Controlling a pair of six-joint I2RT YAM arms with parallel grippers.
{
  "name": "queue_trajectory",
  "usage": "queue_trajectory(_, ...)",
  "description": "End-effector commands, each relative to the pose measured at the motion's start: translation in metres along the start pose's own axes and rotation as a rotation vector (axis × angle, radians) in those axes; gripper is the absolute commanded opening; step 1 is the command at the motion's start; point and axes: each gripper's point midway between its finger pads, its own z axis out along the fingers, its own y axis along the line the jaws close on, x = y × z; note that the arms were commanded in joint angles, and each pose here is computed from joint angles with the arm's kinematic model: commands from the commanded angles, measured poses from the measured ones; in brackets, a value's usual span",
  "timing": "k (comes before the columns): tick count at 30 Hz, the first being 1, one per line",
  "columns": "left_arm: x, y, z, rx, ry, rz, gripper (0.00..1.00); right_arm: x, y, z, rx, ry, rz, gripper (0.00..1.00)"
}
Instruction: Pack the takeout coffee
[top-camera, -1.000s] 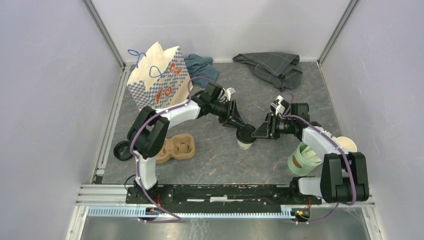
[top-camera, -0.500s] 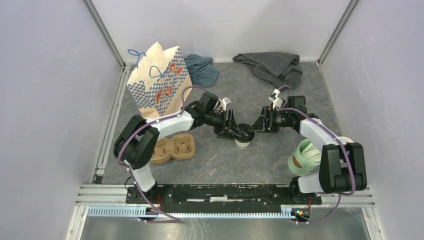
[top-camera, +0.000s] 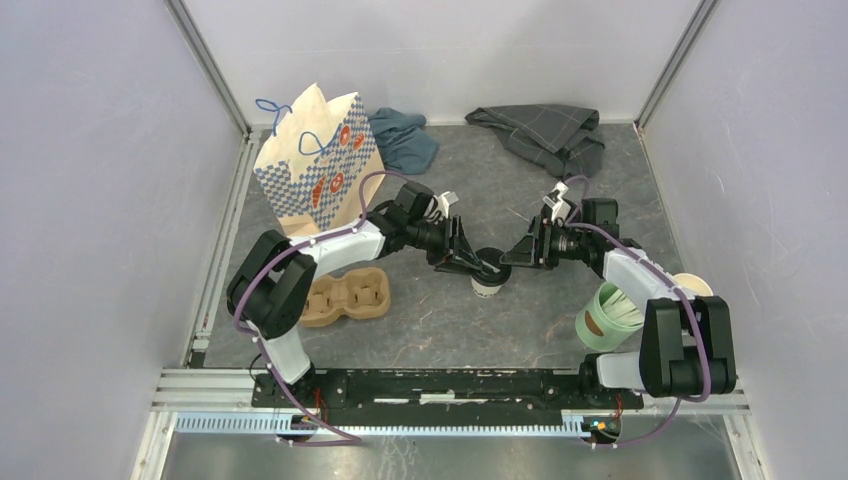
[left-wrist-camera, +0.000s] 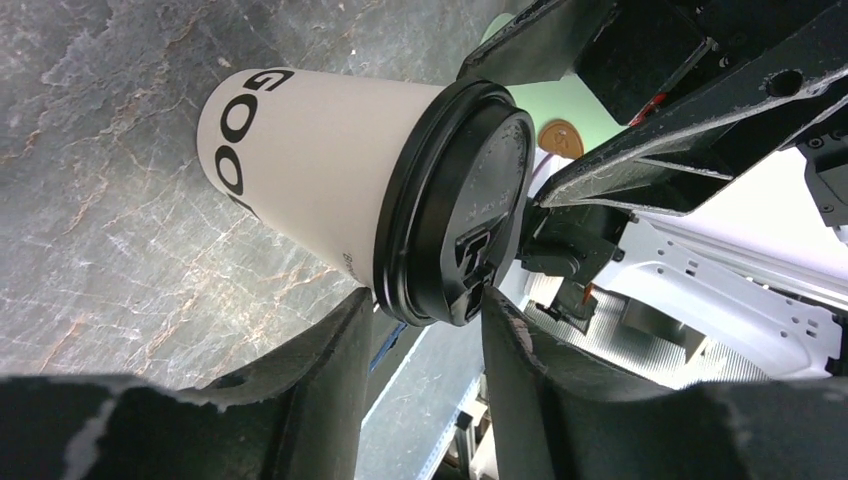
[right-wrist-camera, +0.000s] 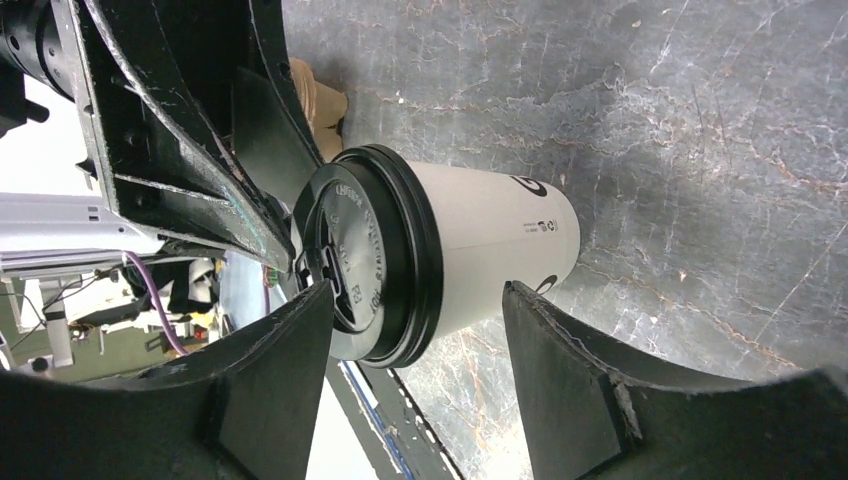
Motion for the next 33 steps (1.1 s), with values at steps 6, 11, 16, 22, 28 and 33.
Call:
queue_trajectory(6,0.020,0.050,0.003,-0.124,0.006,-0.071,0.41,0.028,-0.033,0.011,0.013,-0.005,0.057,0.60)
queue_trajectory(11,0.027,0.081,-0.001,-0.207,0.019,-0.077,0.39,0.032,-0.044,0.010,0.047,0.000,0.078,0.58)
queue_trajectory(16,0.005,0.033,-0.010,-0.110,-0.010,-0.020,0.50,0.005,-0.021,0.002,0.020,-0.027,0.027,0.65)
queue_trajectory(22,-0.016,-0.030,-0.021,0.044,-0.038,0.018,0.72,0.006,0.009,0.001,-0.036,-0.015,-0.014,0.81)
queue_trajectory(28,0.005,-0.013,-0.012,0.031,0.015,-0.024,0.71,0.017,0.018,0.002,-0.080,-0.015,0.003,0.82)
queue_trajectory(33,0.014,0.013,-0.002,-0.026,0.028,-0.049,0.58,0.034,0.011,0.005,-0.075,0.013,0.010,0.78)
